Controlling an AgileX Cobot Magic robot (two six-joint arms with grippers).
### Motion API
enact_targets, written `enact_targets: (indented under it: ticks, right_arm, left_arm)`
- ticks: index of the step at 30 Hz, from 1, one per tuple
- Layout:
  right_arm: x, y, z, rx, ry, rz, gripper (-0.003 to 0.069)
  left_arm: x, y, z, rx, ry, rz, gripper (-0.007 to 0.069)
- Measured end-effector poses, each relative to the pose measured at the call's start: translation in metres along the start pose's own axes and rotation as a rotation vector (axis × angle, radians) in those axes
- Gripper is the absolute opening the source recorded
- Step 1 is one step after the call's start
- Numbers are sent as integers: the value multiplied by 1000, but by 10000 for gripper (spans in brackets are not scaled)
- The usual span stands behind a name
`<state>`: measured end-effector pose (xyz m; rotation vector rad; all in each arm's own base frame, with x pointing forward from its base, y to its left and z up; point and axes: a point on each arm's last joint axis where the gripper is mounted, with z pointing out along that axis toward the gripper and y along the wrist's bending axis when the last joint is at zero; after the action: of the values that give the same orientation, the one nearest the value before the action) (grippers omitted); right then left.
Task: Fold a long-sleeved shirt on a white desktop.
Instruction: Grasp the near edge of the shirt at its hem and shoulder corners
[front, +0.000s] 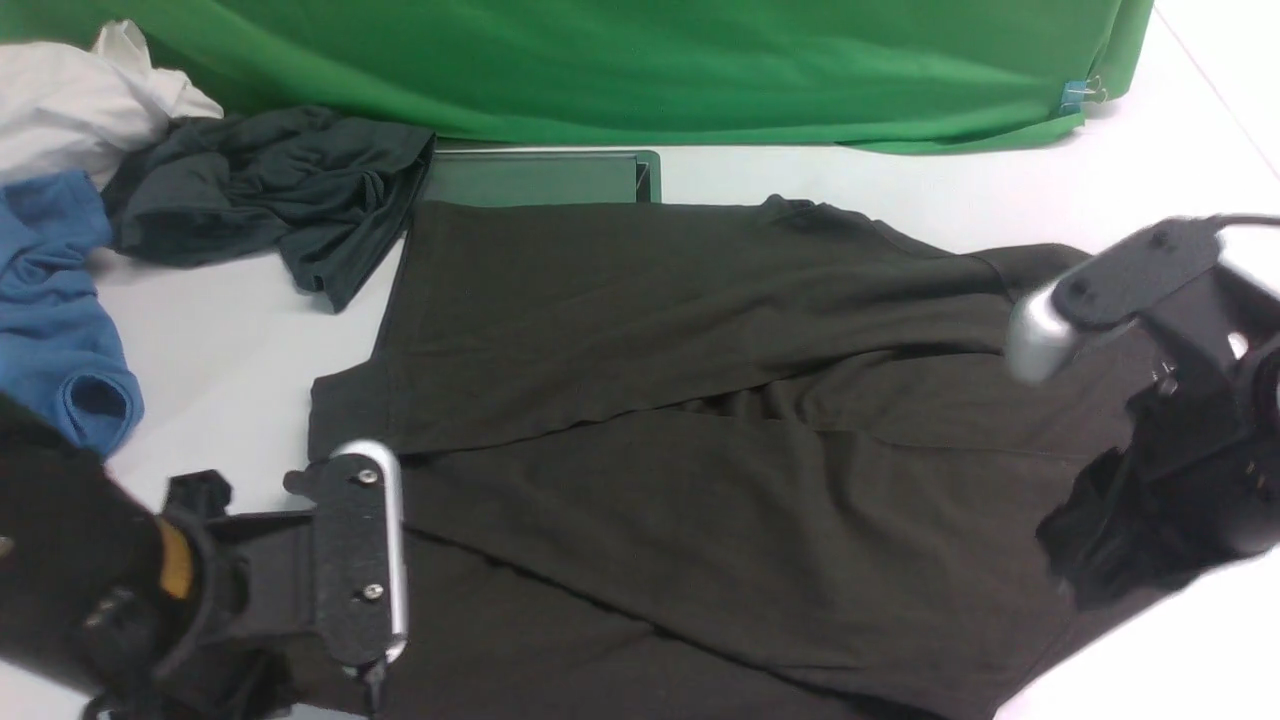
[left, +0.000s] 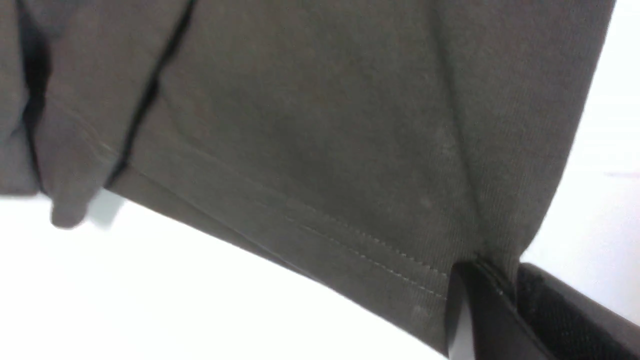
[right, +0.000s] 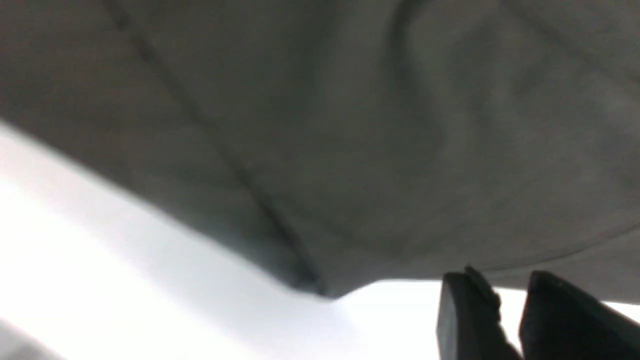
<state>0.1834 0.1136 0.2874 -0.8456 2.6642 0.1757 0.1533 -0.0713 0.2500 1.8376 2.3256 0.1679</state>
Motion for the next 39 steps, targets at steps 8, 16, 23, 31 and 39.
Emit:
enact_targets:
  ticks: [8, 16, 23, 31, 39]
  right_arm:
    - [21, 54, 14, -69, 68, -493, 300]
    - [54, 48, 58, 2, 76, -780, 542]
    - [62, 15, 85, 232, 202, -852, 562]
    - [60, -18, 88, 210, 216, -855, 562]
    - [66, -66, 106, 199, 282, -824, 562]
  left_arm:
    - [8, -9, -14, -9, -23, -97, 38]
    - [7, -10, -14, -2, -32, -143, 38]
    - [8, -10, -14, 1, -30, -175, 38]
    - [7, -10, -14, -5, -37, -196, 38]
    - [7, -11, -14, 4, -34, -224, 38]
